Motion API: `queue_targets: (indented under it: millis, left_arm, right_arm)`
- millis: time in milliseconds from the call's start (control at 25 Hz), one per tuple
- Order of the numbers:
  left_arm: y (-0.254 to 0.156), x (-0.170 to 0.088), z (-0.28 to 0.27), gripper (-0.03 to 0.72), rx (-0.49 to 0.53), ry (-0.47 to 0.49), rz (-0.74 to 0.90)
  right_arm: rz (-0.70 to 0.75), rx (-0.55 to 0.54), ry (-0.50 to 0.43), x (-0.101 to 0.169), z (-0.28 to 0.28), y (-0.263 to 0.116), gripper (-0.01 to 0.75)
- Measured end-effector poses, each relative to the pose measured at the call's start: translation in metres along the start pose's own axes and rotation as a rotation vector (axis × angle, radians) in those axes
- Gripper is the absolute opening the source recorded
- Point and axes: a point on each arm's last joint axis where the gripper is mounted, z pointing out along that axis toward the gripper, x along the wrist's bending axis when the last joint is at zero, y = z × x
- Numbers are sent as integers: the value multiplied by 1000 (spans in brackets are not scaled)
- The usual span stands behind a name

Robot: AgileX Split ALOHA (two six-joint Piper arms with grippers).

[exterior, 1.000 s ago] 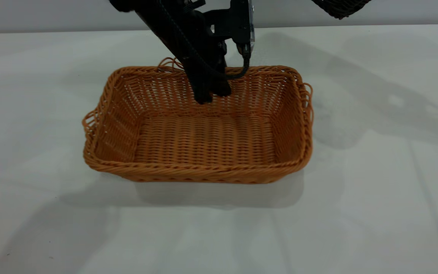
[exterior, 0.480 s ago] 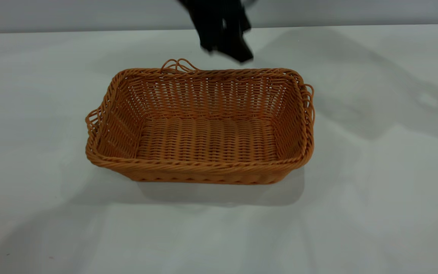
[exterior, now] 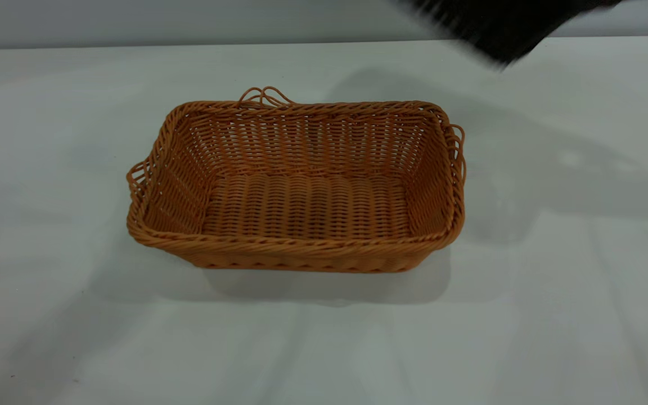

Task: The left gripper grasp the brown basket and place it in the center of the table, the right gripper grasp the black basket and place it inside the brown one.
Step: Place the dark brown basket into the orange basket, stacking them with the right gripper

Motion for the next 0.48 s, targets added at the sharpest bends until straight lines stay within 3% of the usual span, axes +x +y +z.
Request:
queue_targets:
  millis: [280,480]
  left_arm:
    - [21,-30,-73,432,-42,146,78]
    - [27,-43,-97,430,-61,198,103]
  right_arm:
    - [-179,132,-147,34,75,-40,86]
    - [-235,167,-222,29,107,-51,86]
